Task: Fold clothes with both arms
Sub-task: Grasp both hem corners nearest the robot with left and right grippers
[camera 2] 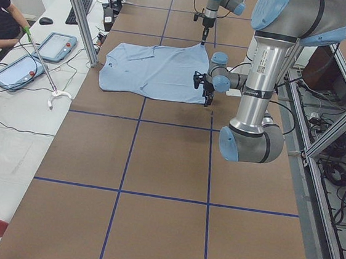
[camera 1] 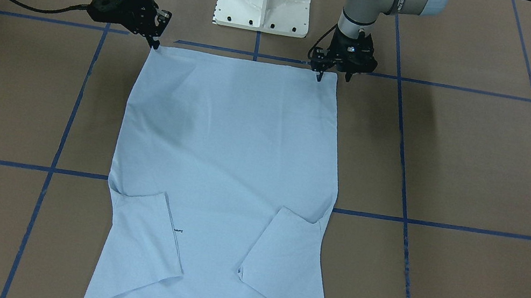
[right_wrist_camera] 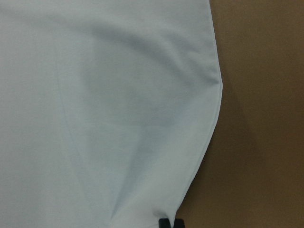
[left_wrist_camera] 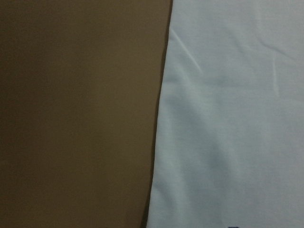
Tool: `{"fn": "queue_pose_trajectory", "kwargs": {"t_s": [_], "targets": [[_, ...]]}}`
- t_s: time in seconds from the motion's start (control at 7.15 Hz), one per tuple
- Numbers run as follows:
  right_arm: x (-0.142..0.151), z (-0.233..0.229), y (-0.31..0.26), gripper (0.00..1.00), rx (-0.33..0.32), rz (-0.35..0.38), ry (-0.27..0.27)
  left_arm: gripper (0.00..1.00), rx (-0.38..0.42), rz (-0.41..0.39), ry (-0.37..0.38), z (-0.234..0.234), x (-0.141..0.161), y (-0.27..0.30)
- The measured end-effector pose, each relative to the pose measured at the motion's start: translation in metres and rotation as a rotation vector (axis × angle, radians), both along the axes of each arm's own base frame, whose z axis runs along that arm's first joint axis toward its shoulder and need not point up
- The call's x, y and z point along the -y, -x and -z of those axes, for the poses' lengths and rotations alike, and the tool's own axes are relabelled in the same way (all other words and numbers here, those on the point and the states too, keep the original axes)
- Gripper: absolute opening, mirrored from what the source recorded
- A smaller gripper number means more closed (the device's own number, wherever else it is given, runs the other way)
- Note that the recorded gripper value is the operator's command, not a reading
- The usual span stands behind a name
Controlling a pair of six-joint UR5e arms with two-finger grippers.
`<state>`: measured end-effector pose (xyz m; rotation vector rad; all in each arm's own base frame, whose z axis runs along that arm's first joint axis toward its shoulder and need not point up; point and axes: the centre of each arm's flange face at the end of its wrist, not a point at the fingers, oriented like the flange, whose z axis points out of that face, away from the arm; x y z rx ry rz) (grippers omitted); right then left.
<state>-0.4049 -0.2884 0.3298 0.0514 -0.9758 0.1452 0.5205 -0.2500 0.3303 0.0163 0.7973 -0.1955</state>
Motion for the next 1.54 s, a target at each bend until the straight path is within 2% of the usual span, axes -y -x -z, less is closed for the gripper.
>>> {"fn": "queue_pose_trajectory", "kwargs": {"t_s": [0.28, 0.42, 0.7, 0.84, 1.26, 1.4, 1.54], "targets": [[0.001, 0.000, -0.001, 0.00, 0.000, 0.000, 0.001, 0.38, 0.001, 0.005, 0.016, 0.000, -0.005, -0.002], [0.001, 0.000, -0.001, 0.00, 0.001, -0.001, 0.001, 0.21, 0.000, 0.008, 0.021, 0.001, -0.007, -0.003], [0.002, 0.000, -0.002, 0.00, 0.001, -0.004, 0.001, 0.06, -0.003, 0.010, 0.024, 0.002, -0.007, -0.003], [0.003, 0.000, -0.003, 0.00, 0.002, -0.005, 0.001, 0.00, -0.012, 0.010, 0.023, 0.006, -0.007, 0.000], [0.003, 0.000, -0.005, 0.00, 0.001, -0.005, 0.003, 0.00, -0.055, 0.005, 0.011, 0.029, -0.011, 0.014], [0.001, -0.001, -0.009, 0.00, 0.003, 0.003, 0.012, 0.00, -0.074, -0.003, 0.002, 0.039, -0.013, 0.020], [-0.006, -0.001, -0.016, 0.00, 0.011, 0.018, 0.042, 0.00, -0.089, -0.017, -0.012, 0.050, -0.017, 0.029]]}}
